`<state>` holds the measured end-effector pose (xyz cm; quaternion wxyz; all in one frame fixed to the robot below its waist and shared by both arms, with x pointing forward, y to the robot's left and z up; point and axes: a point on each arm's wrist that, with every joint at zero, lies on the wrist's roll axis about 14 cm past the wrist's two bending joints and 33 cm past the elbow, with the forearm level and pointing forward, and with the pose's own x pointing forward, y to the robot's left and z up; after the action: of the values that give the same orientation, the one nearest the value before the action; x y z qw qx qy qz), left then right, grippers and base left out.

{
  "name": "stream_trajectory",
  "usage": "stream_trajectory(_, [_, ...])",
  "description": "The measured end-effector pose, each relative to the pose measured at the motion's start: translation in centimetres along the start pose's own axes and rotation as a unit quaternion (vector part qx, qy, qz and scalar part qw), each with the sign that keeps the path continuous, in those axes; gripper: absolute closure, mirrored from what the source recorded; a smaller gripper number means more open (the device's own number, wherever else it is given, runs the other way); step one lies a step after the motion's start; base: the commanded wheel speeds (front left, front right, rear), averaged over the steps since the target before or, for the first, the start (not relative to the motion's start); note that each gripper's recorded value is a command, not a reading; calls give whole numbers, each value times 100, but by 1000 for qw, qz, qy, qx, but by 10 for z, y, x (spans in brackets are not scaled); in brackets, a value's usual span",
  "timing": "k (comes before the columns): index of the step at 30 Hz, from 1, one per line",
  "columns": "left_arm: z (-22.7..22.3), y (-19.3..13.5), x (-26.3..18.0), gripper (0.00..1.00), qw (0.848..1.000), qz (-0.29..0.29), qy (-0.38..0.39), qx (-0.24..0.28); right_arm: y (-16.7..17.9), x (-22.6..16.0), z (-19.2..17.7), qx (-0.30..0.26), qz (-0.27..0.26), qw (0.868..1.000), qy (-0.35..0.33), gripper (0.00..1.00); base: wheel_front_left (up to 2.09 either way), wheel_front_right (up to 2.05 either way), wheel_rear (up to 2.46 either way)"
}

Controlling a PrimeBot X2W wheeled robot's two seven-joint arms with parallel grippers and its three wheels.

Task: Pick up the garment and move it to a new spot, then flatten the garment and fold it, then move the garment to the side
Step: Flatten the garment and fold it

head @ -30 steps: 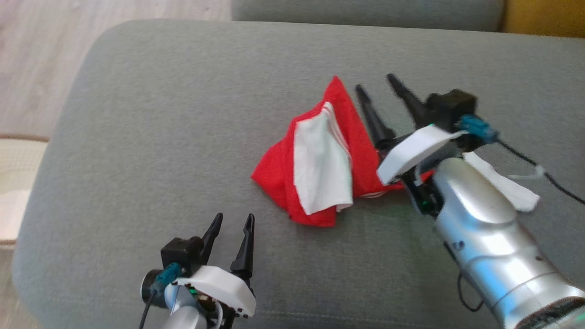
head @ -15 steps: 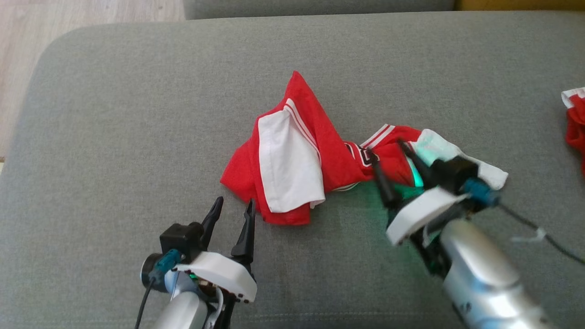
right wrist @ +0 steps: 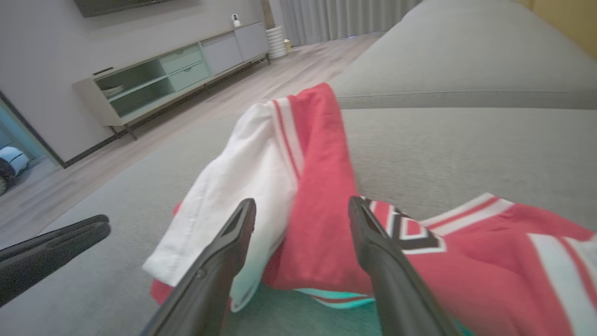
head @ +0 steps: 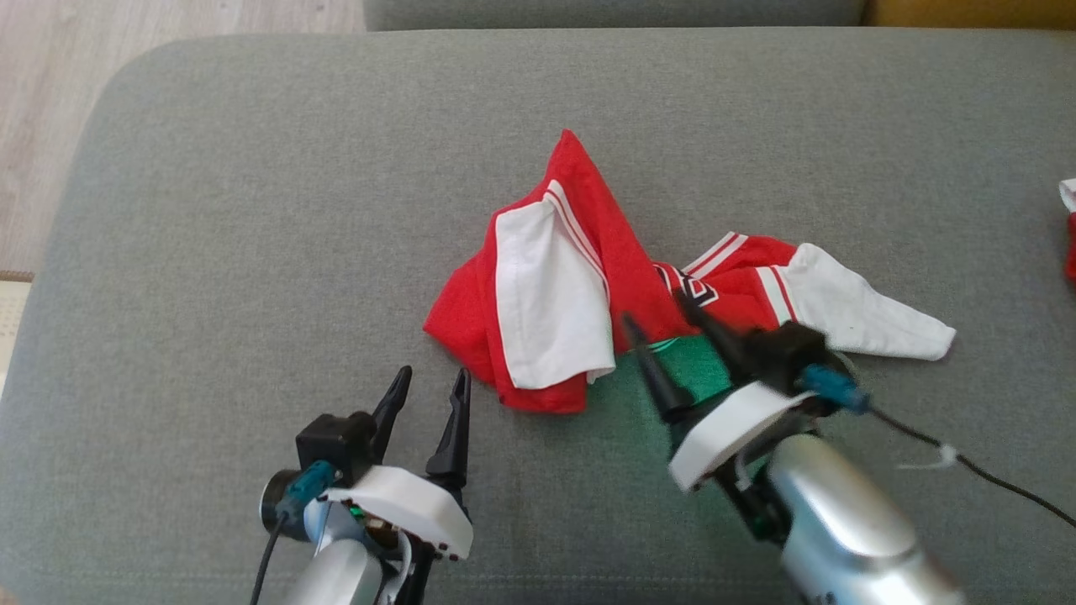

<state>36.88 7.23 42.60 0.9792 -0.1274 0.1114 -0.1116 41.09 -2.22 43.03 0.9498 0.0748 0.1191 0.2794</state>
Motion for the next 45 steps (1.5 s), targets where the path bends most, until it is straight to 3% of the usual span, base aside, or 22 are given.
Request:
stream_trajectory(9, [1, 7, -6, 0, 1000, 13, -2, -4, 54, 4, -23, -26, 85, 995, 38, 0, 0, 0, 0])
stream_trajectory(20, [1, 14, -10, 0, 1000, 25, -3, -6, 58, 15, -20, -46, 101, 993, 40, 0, 0, 0, 0])
stream_trajectory(34, [3, 6, -5, 0, 1000, 11, -5, -6, 37, 0, -31, -138, 100, 984, 58, 0, 0, 0, 0])
stream_trajectory(45, [4, 7, -7, 0, 1000, 14, -8, -6, 28, -4, -39, -177, 93, 977, 73, 0, 0, 0, 0])
